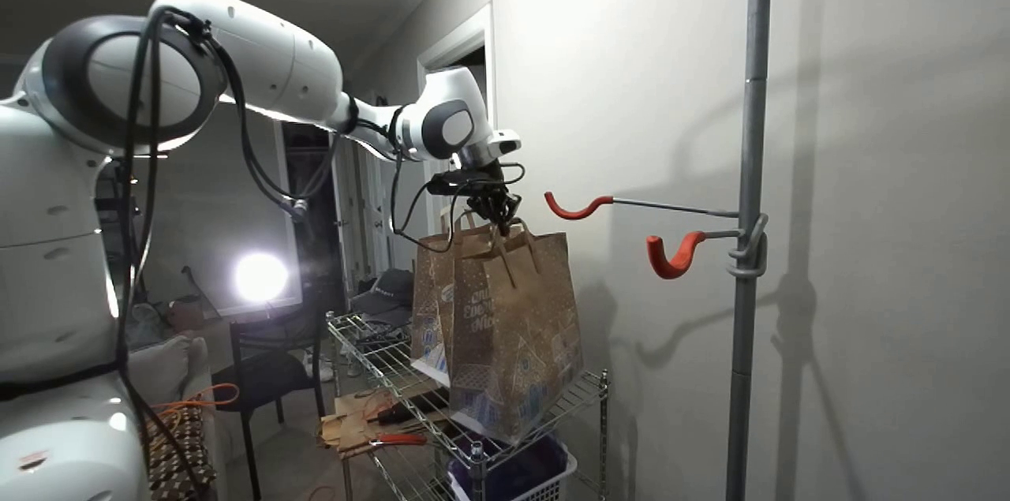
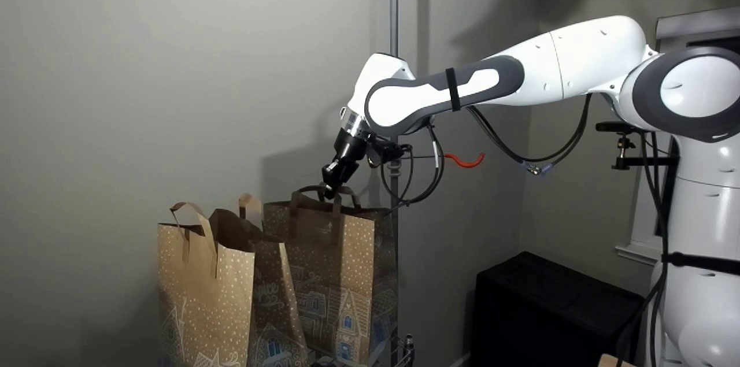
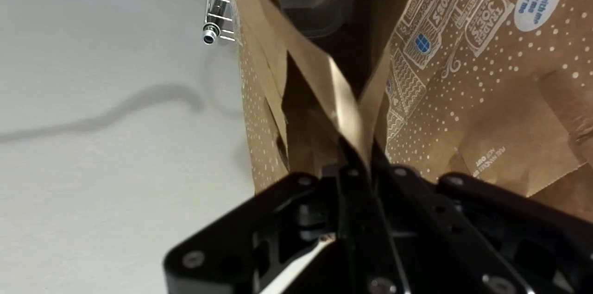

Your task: Hang the paper bag on the right on the orange hook on the right

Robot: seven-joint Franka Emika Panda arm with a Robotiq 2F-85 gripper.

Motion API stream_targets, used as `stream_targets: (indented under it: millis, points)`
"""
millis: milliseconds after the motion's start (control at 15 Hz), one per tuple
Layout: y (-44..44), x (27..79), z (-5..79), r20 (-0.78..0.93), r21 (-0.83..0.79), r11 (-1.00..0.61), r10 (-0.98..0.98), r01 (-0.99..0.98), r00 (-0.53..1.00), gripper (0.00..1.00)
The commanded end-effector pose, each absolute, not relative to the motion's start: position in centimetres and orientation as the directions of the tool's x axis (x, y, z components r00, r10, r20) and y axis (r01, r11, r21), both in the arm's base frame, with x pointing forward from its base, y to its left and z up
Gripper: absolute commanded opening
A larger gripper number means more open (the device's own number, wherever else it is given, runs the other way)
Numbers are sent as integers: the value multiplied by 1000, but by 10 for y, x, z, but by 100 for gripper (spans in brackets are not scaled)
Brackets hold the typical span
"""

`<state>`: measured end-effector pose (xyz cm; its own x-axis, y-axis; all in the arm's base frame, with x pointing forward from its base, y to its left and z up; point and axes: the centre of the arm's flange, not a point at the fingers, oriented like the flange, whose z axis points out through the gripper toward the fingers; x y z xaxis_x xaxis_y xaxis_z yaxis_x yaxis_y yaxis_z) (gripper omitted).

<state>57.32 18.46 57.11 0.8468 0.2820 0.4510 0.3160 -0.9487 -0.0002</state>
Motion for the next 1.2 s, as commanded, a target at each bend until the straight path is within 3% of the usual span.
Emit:
stream_targets:
  millis: [0, 667, 1133]
  points:
    - [180, 571, 592, 456, 53, -941, 320, 334, 830, 5]
    - [142, 544, 683, 458, 105, -924, 374, 369, 807, 5]
    - [89, 563, 692, 483, 90, -938, 335, 334, 809, 5]
